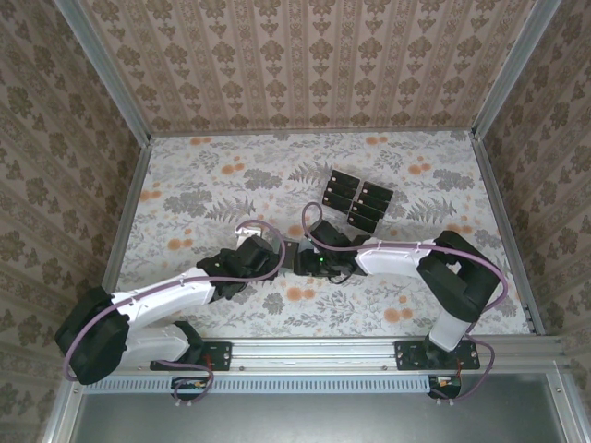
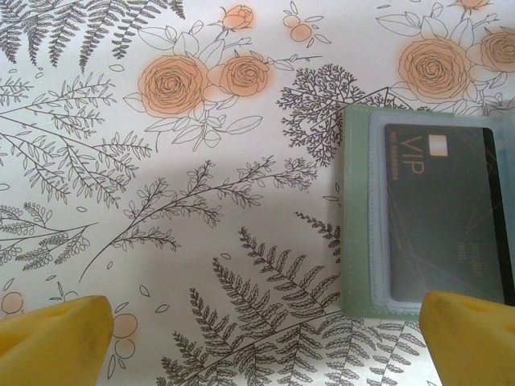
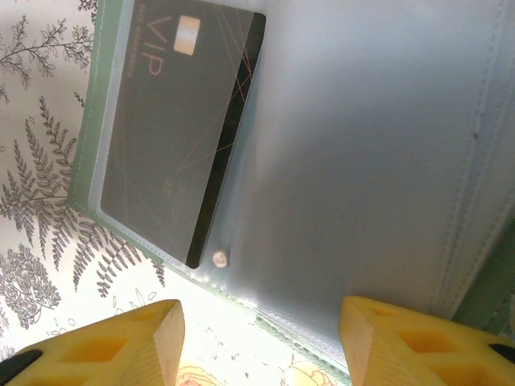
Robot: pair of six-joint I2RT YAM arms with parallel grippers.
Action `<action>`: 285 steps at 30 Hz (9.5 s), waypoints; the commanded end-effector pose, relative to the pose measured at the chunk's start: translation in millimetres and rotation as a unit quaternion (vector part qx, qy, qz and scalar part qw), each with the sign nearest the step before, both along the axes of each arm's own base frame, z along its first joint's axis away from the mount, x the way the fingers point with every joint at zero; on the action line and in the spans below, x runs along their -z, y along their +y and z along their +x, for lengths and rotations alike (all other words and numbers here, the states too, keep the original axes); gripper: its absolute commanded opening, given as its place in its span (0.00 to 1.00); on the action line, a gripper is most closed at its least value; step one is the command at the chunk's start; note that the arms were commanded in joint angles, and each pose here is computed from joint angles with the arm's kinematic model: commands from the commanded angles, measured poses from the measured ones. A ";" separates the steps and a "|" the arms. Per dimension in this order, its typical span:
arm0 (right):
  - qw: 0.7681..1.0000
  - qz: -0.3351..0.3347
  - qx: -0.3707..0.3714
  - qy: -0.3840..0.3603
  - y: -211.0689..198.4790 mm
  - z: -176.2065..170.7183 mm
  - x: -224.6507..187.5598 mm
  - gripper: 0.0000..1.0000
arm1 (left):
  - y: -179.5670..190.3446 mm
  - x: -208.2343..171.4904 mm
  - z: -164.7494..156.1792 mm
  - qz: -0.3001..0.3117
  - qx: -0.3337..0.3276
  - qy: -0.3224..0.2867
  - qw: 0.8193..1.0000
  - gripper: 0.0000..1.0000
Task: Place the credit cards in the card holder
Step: Rotate the card holder at the center of the table, then flip over the card slot on the card holder, then pick up the credit card from the storage box.
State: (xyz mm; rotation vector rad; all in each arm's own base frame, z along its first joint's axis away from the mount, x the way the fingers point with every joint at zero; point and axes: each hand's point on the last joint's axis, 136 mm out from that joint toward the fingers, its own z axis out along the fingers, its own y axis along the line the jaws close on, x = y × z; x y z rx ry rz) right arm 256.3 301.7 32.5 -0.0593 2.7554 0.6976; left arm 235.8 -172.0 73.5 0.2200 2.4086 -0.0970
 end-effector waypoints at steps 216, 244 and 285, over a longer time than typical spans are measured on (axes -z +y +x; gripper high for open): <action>0.985 -0.162 0.042 -0.046 -59.3 13.0 -4.7 0.57 | -39.7 10.1 112.2 -0.016 0.039 0.076 0.996 1.00; 0.976 -0.130 -0.037 -0.171 -72.2 81.4 -137.5 0.56 | -10.7 -52.4 84.4 -0.074 -0.011 0.034 0.997 1.00; 0.868 -0.463 -0.158 -0.081 -172.9 133.9 -28.0 0.45 | 17.6 -58.7 40.8 -0.101 -0.031 0.039 0.994 1.00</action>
